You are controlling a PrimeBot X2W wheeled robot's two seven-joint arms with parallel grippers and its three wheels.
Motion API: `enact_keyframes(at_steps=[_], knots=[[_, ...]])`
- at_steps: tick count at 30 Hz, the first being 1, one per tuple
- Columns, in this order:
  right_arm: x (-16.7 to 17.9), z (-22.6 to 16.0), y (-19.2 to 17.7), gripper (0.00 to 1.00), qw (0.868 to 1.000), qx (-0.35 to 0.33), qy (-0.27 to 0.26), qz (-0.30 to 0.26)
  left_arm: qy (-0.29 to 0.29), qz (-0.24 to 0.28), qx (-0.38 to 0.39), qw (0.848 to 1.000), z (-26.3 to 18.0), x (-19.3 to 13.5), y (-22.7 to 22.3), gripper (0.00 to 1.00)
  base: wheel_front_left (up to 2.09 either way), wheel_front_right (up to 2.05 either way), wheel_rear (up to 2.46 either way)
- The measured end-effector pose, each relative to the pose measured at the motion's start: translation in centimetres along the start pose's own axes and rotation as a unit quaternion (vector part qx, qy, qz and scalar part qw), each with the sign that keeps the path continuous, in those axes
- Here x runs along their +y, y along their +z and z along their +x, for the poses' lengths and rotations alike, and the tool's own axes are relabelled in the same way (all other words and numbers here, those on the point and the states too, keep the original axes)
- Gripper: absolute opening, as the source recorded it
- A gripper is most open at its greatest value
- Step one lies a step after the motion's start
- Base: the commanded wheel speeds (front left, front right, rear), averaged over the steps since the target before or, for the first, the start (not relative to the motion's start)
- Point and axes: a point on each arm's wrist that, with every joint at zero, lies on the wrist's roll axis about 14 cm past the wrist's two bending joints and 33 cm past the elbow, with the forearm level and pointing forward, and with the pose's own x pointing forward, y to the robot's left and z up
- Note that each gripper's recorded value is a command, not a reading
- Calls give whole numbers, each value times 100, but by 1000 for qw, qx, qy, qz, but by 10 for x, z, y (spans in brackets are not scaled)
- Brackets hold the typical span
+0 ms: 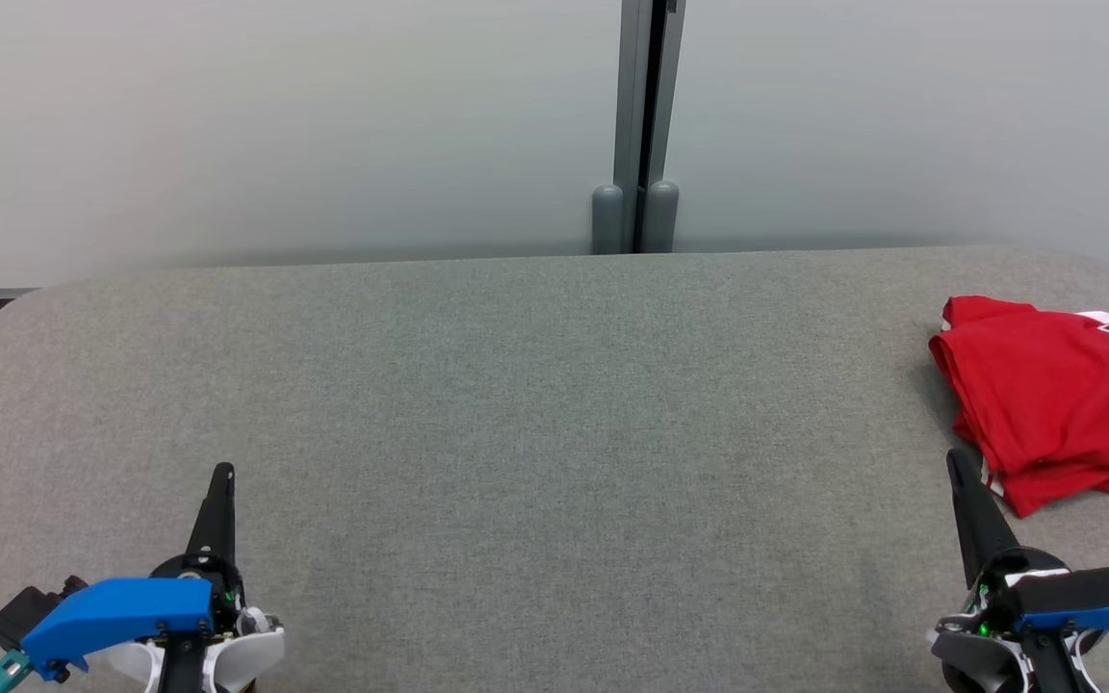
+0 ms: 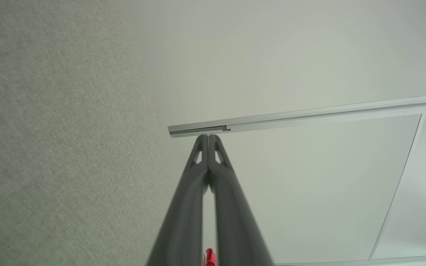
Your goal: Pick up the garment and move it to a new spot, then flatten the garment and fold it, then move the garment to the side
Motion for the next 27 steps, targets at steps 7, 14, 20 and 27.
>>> enact_keyframes(at_steps=[7, 14, 20, 27], knots=[[2, 0, 1, 0, 1000, 0, 5, 30, -12, -27, -3, 1000, 1, -5, 4, 0, 0, 0, 0], [4, 0, 3, 0, 998, -1, 9, 55, -21, -48, -4, 999, 2, -9, 6, 0, 0, 0, 0], [6, 0, 4, 0, 997, -2, 13, 75, -30, -66, -7, 997, 2, -13, 9, 0, 0, 0, 0], [7, -1, 5, 0, 996, -2, 16, 88, -37, -77, -8, 996, 2, -15, 10, 0, 0, 0, 0]])
